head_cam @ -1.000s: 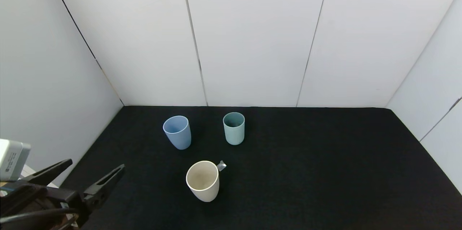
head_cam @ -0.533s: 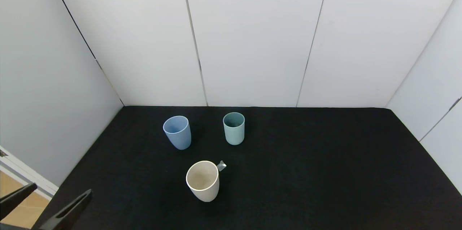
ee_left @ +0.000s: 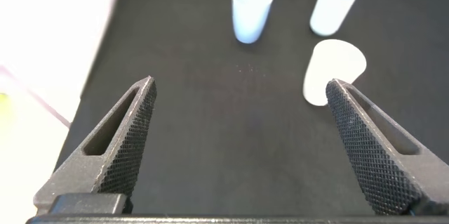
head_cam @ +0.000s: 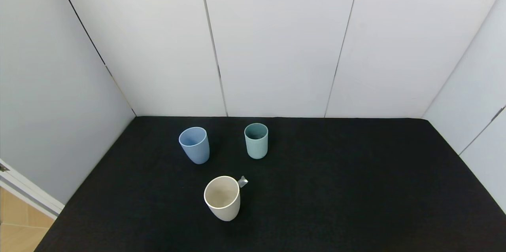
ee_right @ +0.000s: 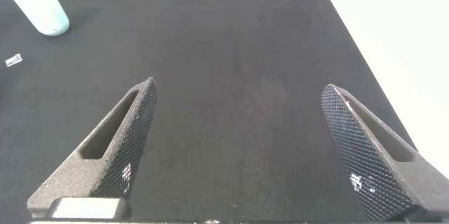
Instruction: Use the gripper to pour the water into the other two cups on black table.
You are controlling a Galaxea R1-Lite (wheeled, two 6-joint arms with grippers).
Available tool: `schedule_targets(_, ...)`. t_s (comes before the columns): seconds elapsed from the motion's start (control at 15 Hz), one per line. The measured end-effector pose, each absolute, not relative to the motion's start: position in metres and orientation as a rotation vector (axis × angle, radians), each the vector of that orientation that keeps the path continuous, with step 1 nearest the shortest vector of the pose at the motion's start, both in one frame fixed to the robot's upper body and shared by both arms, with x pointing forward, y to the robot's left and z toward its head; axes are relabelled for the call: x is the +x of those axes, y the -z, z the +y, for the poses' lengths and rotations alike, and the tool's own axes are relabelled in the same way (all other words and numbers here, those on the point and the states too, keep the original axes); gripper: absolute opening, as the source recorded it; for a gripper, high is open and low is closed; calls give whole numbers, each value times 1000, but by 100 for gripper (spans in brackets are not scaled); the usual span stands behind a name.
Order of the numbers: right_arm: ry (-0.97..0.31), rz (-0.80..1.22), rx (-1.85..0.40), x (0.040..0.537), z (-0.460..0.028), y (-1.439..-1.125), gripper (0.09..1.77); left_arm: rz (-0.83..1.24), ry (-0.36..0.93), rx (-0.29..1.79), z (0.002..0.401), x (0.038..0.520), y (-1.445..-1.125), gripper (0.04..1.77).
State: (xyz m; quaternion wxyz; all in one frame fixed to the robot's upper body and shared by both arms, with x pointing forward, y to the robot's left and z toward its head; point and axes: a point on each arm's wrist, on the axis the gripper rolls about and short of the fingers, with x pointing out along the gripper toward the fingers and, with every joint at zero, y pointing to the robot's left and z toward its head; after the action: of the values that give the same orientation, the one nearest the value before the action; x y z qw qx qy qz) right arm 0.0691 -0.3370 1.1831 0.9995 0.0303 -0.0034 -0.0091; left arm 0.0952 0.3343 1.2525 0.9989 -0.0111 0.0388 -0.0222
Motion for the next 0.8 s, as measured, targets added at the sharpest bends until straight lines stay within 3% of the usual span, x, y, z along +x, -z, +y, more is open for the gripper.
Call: schedule_targets(0.8, 19, -7, 61, 69, -337, -1183, 171, -73, 73, 1, 332, 72, -1211, 172)
